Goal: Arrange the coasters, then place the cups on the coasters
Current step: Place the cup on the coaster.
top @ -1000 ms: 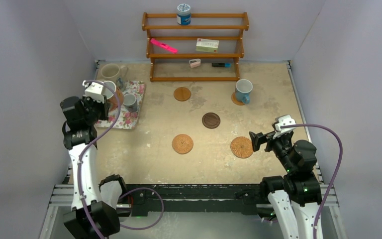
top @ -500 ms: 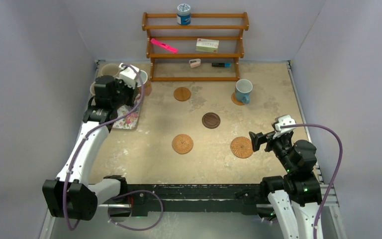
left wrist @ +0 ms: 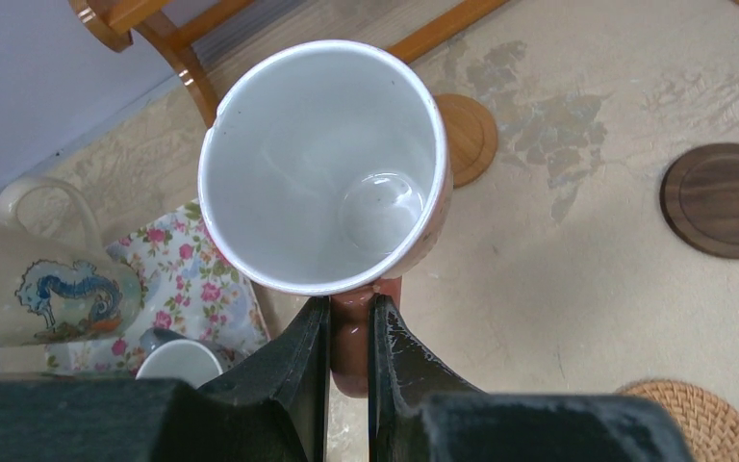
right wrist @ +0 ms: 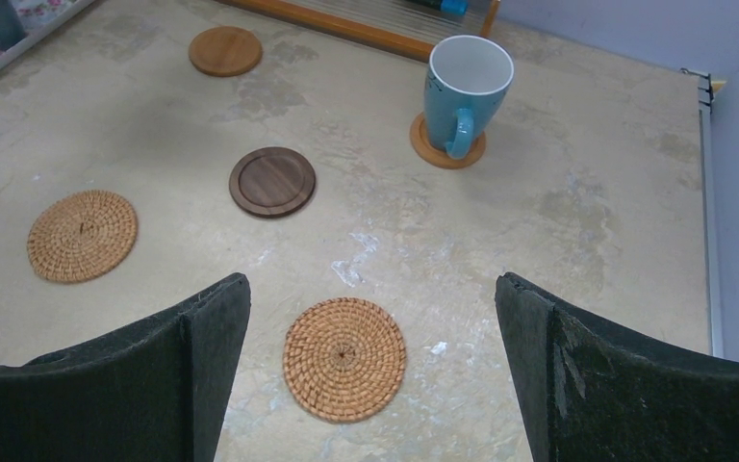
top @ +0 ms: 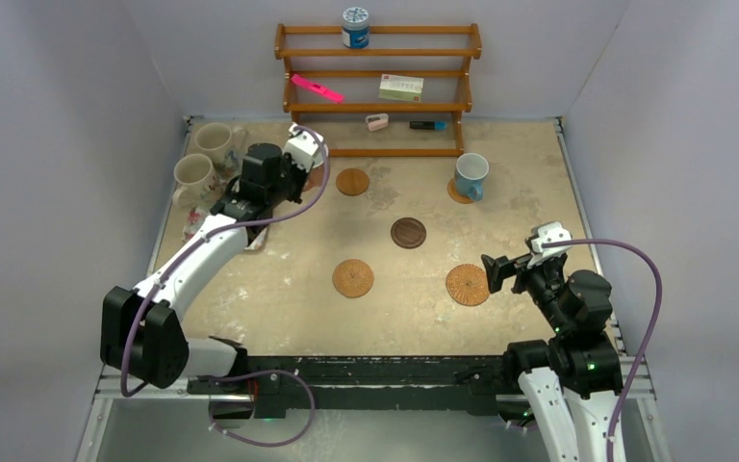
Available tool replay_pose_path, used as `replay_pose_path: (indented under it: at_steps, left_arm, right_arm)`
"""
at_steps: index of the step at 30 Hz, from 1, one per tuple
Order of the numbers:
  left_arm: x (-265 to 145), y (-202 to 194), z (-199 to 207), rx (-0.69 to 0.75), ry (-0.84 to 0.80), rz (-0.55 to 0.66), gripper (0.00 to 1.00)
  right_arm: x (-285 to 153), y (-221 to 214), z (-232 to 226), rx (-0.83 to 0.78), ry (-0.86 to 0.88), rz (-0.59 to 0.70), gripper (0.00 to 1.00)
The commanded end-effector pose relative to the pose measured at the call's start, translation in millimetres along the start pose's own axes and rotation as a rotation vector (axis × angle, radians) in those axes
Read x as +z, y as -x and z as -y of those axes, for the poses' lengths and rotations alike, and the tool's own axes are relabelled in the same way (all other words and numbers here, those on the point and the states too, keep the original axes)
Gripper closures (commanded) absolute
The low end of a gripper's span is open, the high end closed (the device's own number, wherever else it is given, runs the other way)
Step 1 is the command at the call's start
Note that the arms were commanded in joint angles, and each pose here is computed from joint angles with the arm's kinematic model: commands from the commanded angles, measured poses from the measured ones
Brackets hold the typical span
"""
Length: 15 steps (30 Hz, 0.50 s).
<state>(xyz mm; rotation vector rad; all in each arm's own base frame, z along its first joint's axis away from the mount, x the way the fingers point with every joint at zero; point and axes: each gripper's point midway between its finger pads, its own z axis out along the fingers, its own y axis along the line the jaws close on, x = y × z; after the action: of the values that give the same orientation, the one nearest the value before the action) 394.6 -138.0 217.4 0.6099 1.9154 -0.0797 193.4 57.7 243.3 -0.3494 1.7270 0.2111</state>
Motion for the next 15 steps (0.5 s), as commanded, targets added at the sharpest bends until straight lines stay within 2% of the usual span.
replay_pose_path:
  at_steps: [1,15]
  left_arm:
    - [2,68,-16,-0.033,0.091,0.256,1.0]
    - [64,56,22,-0.058,0.105,0.221,1.0]
  right_arm:
    - [3,3,3,-0.01,-0.011,0.004,0.01]
    - [6,1,5,-0.006,-0.02,-0.005,0.01]
